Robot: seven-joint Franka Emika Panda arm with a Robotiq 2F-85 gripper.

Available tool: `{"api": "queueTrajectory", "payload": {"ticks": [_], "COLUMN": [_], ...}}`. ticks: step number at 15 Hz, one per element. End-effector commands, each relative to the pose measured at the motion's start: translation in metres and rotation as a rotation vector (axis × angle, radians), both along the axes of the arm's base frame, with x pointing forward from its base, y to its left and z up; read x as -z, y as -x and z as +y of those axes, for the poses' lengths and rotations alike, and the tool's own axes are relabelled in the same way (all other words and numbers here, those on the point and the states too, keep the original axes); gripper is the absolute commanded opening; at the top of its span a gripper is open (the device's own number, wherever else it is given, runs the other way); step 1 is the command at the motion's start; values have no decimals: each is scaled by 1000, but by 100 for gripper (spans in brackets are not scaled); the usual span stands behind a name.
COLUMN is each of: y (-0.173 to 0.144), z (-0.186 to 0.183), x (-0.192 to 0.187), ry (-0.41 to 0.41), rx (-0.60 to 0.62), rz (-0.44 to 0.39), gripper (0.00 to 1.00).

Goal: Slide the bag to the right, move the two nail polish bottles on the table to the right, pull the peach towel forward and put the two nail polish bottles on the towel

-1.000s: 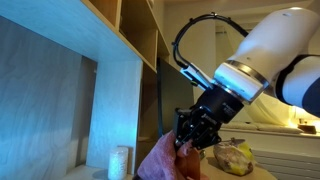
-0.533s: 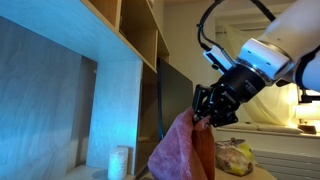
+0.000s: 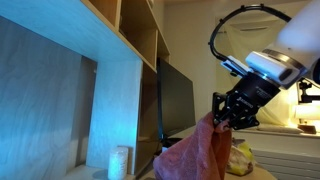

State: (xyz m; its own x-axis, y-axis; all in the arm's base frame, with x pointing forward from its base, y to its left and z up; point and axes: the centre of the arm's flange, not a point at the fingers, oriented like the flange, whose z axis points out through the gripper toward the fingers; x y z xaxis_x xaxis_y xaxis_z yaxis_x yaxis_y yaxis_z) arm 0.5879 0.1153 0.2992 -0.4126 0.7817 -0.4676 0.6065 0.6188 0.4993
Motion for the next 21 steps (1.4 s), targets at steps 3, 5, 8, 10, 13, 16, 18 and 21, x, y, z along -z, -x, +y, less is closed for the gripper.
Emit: {"api": "queueTrajectory", "payload": {"ticks": [3,5,8,10,13,16,18,21], "y": [27,30,36,40,43,40,34,25], "z": [-16,-13,-4,1,2,2,1,-1], "x": [27,40,63,81,100,116,122,128], "ry": [-2,30,113,174,265,359,413,479], "rx": [292,288,253,198,144,70,18,-108], "rz": [69,133,261,362,518,674,773,892], "gripper": [2,2,2,2,2,2,2,3]}}
